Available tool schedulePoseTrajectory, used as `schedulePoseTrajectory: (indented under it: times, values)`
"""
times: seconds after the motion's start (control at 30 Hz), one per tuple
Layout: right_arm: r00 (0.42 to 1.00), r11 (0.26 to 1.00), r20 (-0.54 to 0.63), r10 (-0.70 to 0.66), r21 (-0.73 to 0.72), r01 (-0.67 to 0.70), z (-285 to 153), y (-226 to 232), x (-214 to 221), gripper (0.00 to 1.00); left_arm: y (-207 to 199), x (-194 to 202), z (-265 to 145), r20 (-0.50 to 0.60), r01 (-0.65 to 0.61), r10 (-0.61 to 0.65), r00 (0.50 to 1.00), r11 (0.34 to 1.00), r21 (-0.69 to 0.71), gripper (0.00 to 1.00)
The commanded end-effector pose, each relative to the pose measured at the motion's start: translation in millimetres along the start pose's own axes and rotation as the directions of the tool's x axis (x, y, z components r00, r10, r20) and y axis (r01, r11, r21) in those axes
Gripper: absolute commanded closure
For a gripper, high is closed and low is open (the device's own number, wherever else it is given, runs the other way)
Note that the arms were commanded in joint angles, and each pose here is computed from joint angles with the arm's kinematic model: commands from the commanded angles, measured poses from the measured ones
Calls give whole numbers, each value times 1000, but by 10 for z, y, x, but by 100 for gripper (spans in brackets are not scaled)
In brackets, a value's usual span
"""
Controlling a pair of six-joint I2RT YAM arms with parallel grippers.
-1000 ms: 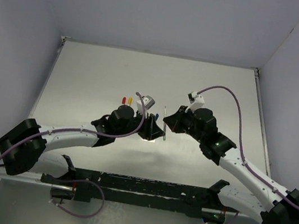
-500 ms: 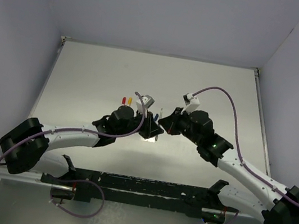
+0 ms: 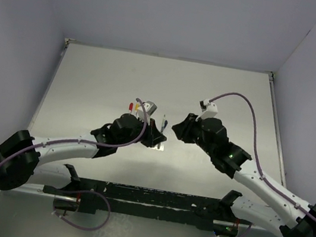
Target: Insert the pens into the pen caps
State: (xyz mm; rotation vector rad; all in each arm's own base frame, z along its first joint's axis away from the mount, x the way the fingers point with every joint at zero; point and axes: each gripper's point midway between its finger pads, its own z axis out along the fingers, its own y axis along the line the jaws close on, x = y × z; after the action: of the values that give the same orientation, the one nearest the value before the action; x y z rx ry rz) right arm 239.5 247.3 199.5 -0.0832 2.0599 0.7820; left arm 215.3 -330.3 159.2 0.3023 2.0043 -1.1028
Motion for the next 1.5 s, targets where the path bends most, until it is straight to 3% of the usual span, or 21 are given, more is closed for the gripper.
schedulePoseTrajectory:
  times: [0.0, 0.17, 0.3, 0.4, 0.53, 0.73, 0.87, 1.03, 1.27, 1.47]
  values:
    - [994, 978, 74, 78, 186, -90, -190, -218, -267, 66, 187, 113, -103, -33, -16, 14, 999, 997, -76, 100]
    - [986, 905, 59, 153, 393, -164, -233, -552, -135, 59, 329, 248, -208, -80, -50, 40, 996, 991, -124, 100]
    - [972, 825, 89, 218, 515, -232, -272, -804, -26, 43, 355, 285, -269, -91, -64, 53, 994, 990, -129, 100]
    - [977, 812, 88, 194, 544, -210, -240, -916, -44, 43, 341, 286, -290, -96, -75, 63, 993, 990, -121, 100]
    - [994, 788, -13, 106, 611, -76, -172, -1083, -75, 46, 309, 294, -285, -106, -80, 69, 992, 991, -103, 100]
    - [991, 778, -109, 73, 628, 12, -93, -1318, -151, 50, 271, 352, -267, -123, -70, 61, 990, 995, -75, 100]
    - [988, 797, -99, 122, 602, -38, -87, -1334, -150, 50, 268, 369, -273, -130, -71, 61, 990, 995, -69, 100]
    - [974, 801, -65, 216, 582, -139, -26, -1311, -9, 34, 255, 399, -261, -146, -80, 72, 987, 995, -55, 100]
    - [943, 784, -52, 327, 573, -240, 81, -1309, 208, 33, 228, 502, -346, -204, -102, 94, 975, 994, -27, 100]
    - [955, 767, -33, 294, 604, -216, 39, -1446, 255, 34, 348, 619, -503, -249, -126, 106, 963, 990, -68, 100]
